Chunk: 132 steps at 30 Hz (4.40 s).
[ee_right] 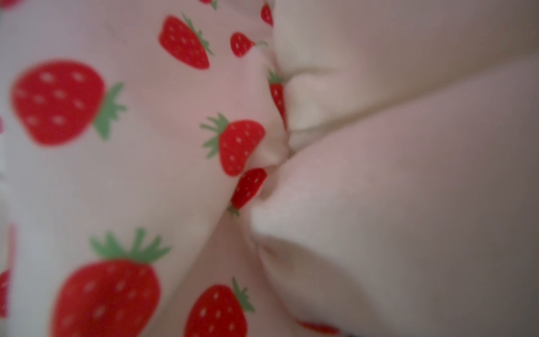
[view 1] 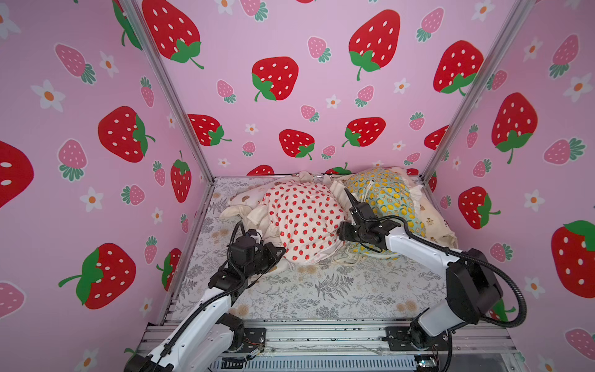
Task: Zip up pillowcases
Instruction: Adjust the pillowcase on the pillowcase, then zip the zipper on the pillowcase.
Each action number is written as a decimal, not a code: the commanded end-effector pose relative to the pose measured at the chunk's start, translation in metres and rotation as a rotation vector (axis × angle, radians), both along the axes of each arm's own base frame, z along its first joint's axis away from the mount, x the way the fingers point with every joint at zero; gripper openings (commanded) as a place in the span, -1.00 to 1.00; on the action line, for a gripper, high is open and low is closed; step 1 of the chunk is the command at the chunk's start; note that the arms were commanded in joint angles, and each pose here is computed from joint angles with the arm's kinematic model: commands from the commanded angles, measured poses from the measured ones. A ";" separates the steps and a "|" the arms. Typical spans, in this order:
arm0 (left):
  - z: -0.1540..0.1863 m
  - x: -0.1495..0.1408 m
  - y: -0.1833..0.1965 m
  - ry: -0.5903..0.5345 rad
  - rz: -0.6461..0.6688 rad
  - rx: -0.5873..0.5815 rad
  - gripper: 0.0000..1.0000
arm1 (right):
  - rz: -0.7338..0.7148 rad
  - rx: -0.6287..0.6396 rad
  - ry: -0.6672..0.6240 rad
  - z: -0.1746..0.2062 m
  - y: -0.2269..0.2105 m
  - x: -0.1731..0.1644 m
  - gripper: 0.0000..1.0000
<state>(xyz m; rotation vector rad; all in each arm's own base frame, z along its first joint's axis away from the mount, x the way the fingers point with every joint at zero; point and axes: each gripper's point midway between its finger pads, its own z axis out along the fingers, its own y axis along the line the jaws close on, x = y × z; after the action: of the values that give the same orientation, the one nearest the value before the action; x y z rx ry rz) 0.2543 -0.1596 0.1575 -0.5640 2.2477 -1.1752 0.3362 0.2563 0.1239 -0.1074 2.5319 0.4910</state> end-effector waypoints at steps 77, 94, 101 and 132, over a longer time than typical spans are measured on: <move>0.064 0.002 -0.028 0.182 0.134 -0.317 -1.00 | 0.264 0.482 -0.391 0.033 0.158 -0.171 -0.25; 0.064 0.001 -0.025 0.177 0.141 -0.305 -1.00 | 0.289 0.418 -0.505 0.050 0.152 -0.171 -0.46; 0.063 0.000 -0.023 0.175 0.148 -0.302 -1.00 | 0.288 0.406 -0.539 0.056 0.148 -0.170 -0.54; 0.061 -0.001 -0.020 0.179 0.156 -0.297 -1.00 | 0.265 0.364 -0.546 0.060 0.152 -0.164 -0.88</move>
<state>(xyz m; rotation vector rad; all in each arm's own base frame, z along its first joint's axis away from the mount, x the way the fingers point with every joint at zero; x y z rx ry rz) 0.2521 -0.1796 0.2010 -0.9926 2.1704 -1.4063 0.1704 0.4055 0.1750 -0.4191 1.8862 0.8783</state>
